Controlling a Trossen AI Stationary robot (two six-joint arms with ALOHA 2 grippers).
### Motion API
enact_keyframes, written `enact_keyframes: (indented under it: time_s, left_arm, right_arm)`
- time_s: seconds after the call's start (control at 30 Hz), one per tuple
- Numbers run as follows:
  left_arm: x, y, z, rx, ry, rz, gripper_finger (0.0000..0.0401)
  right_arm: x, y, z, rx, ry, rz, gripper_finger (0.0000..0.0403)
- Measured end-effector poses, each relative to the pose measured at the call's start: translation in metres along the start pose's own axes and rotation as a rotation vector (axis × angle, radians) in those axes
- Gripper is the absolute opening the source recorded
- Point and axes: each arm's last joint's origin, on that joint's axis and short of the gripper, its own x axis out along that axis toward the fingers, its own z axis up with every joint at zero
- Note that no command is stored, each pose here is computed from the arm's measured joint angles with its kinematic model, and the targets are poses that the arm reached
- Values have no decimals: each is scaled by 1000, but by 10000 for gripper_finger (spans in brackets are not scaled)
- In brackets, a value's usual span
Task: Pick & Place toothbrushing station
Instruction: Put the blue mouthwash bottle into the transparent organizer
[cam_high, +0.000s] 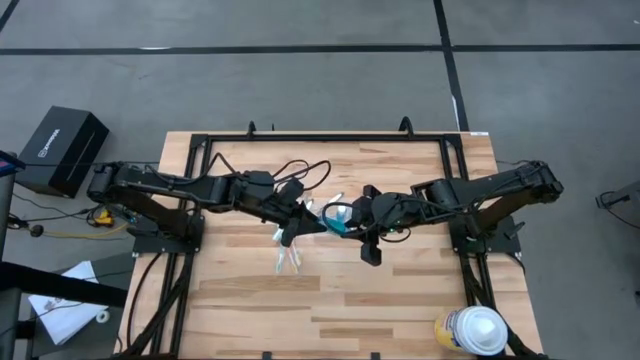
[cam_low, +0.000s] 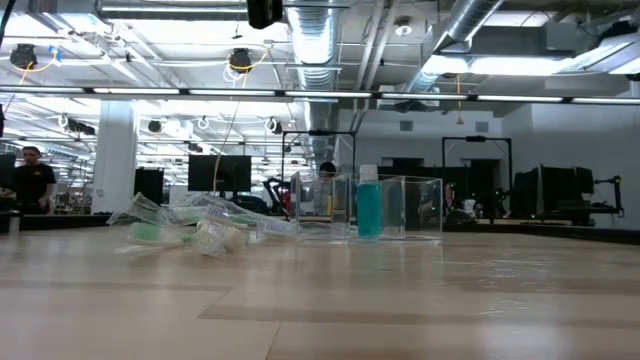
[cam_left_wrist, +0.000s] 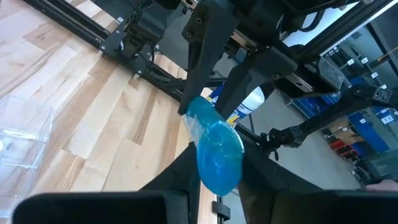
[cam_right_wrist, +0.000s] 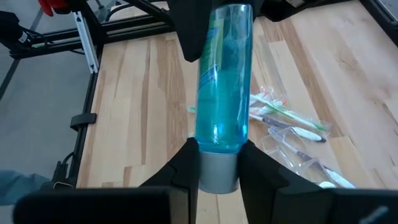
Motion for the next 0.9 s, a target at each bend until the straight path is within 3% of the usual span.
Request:
enact_keyframes:
  time_s: [0.1,0.3,0.4,0.63,0.9]
  left_arm:
    - [0,0,0,4,1,-3,69]
    - [-2,-1,6,10,-9,-68,69]
    - [-3,0,16,-3,-53,-124,69]
    - [-11,2,42,-55,-214,-255,69]
    - [-34,-4,77,-58,-459,-523,69]
  right_arm:
    - [0,2,0,-4,3,17,89]
    - [-18,11,13,-36,-48,59,234]
    - [-33,14,26,-74,-108,36,261]
    - [-69,15,51,-194,-253,-109,238]
    - [-126,21,83,-339,-459,-264,188]
